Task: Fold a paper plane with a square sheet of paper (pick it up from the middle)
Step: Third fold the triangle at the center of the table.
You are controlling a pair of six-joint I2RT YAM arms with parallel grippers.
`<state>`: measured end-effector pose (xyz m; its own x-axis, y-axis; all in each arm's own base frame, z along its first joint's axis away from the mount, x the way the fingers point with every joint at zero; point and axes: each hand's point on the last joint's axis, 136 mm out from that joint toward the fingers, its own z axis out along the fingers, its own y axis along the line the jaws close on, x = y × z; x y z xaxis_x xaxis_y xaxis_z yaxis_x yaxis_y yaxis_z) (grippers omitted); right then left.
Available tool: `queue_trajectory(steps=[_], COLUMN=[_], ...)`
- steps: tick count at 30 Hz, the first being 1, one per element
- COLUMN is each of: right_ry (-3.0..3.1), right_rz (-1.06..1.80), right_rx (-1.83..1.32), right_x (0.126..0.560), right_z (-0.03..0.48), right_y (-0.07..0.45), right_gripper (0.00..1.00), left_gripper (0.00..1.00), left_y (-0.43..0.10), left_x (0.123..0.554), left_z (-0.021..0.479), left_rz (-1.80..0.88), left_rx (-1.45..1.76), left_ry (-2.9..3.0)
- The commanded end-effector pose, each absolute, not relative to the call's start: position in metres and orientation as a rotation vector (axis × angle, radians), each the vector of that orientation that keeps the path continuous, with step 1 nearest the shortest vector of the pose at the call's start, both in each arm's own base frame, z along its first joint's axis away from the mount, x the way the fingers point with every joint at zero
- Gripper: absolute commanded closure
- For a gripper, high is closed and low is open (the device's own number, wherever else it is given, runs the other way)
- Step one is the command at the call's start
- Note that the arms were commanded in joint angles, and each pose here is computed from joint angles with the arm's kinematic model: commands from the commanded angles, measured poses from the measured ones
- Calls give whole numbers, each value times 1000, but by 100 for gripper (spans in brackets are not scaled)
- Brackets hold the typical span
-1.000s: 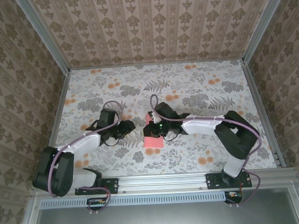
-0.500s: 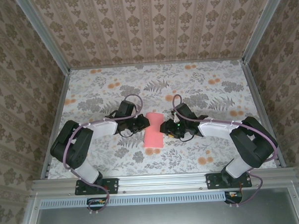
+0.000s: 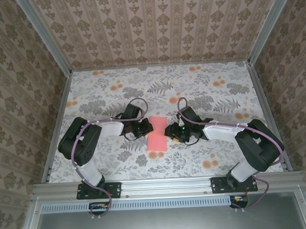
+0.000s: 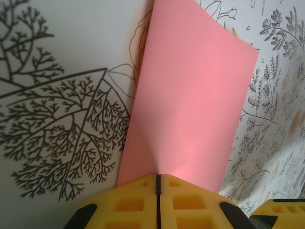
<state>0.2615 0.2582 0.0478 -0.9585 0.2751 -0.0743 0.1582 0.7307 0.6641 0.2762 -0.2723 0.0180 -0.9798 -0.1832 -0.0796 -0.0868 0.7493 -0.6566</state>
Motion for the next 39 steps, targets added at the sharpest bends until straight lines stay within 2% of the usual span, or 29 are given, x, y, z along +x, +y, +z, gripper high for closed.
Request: queue_trajectory(steps=[1,8,18,30,39], right_ry=[2821,2893,2962,2974,2941], right_rz=[1034,1039,1017,1057,1076], right_rx=[402,358,284,202,180], right_x=[248,226,213,210,218], right_z=[40,34,22,19,24], right_y=[254,270,286,306,315], right_gripper=[53,56,64,69,68], left_gripper=[92,93,93,93,93], left_y=[-235,-215,-214,-214,-213], left_x=[254,246,241,237,236], left_z=[-17,-13,-13,-18,-19], left_rz=[-810,-749,-736,-739,-737], left_rx=[-411,-554,-557,-570,-571], left_ry=[2903,2839,2854,2869,2872])
